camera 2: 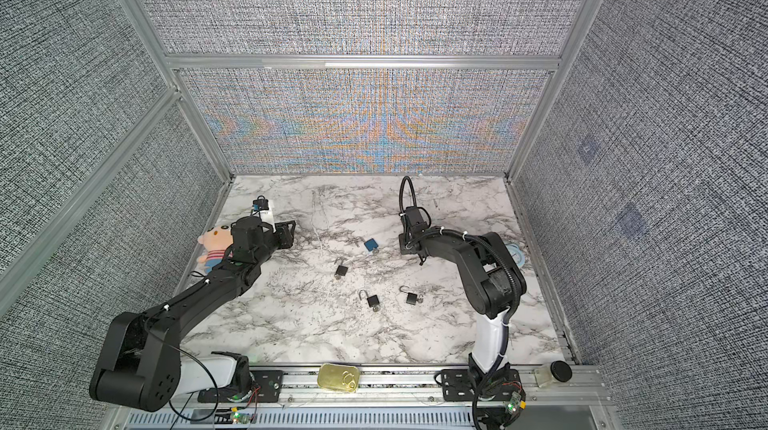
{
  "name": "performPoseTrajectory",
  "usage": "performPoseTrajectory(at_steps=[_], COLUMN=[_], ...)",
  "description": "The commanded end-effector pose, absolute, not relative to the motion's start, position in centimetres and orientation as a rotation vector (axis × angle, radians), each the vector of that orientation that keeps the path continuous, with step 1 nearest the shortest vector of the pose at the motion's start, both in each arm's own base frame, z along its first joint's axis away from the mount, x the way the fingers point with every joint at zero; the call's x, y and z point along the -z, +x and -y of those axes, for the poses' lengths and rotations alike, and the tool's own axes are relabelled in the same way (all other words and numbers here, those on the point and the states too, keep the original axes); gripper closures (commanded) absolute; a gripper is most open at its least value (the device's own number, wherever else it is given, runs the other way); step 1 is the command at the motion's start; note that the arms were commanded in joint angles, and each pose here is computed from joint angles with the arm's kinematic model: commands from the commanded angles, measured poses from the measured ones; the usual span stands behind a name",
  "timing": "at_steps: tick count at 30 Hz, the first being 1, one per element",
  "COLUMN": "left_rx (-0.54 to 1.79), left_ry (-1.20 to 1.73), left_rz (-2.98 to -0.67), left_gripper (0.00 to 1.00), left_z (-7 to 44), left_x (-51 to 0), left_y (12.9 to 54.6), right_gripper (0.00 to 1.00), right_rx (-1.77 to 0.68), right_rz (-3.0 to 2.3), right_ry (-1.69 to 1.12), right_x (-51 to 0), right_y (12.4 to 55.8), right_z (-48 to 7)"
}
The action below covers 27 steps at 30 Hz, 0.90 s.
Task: Lock with the key
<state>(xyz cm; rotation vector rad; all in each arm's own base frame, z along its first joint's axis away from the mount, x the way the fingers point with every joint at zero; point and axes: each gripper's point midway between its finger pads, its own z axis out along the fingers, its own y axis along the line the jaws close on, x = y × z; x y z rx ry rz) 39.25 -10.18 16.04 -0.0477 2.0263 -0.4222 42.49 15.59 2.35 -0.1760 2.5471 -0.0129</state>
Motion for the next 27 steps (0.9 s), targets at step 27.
performPoseTrajectory(at_steps=[27], left_rx=[0.713], left_ry=[0.223], left_rz=[-2.065], left_gripper=[0.64], left_z=[18.8], left_x=[-15.8], left_y=[39.8], right_gripper=[0.66], right_rx=[-0.11], right_rz=[-2.541], right_ry=[-0.264], right_x=[-6.0], right_y=[40.1], right_z=[-17.5])
